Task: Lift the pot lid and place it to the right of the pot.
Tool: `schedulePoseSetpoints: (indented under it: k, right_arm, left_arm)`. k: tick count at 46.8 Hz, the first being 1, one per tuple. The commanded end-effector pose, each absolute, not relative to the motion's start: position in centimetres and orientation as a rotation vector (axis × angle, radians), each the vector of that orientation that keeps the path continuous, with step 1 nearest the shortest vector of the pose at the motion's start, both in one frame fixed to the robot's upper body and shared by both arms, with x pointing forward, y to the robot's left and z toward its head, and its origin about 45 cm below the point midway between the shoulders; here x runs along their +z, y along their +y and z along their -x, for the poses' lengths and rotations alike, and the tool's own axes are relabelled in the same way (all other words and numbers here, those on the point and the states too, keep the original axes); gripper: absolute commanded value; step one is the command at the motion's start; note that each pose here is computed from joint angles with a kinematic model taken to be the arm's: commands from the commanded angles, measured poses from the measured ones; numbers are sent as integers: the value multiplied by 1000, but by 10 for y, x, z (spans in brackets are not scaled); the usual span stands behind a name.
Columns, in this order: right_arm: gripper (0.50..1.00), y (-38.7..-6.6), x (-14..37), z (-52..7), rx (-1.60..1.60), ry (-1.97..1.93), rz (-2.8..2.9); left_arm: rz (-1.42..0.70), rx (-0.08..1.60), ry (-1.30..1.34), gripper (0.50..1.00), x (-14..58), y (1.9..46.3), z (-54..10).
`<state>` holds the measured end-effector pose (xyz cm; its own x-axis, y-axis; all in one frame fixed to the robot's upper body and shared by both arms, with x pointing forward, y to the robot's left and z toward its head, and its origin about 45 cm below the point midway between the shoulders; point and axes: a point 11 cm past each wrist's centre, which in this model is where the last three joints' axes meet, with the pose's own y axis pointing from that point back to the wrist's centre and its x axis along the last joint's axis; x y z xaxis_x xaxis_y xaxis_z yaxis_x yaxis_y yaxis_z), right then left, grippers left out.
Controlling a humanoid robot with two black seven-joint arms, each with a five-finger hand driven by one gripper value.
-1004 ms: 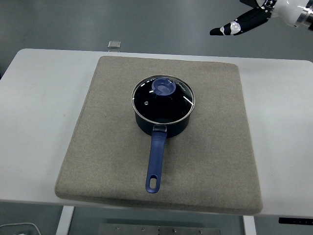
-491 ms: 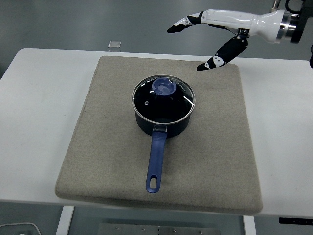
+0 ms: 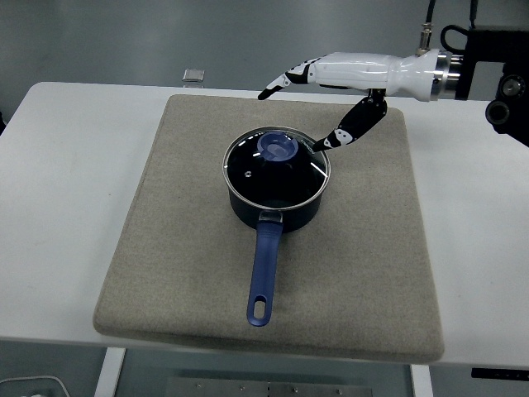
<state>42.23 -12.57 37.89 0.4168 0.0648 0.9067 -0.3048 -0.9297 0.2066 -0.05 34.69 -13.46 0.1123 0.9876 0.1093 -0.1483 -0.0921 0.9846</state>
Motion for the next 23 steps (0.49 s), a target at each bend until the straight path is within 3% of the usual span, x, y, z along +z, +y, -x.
schedulePoseSetpoints:
  k: [1, 23]
  right_arm:
    - [909, -117, 371, -419, 1536, -173, -2328]
    - [909, -119, 357, -423, 1658, -171, -2205]
  left_arm:
    - [-1229, 1257, 966, 1000, -135, 347, 0]
    - [-1229, 1257, 966, 1000, -135, 347, 0]
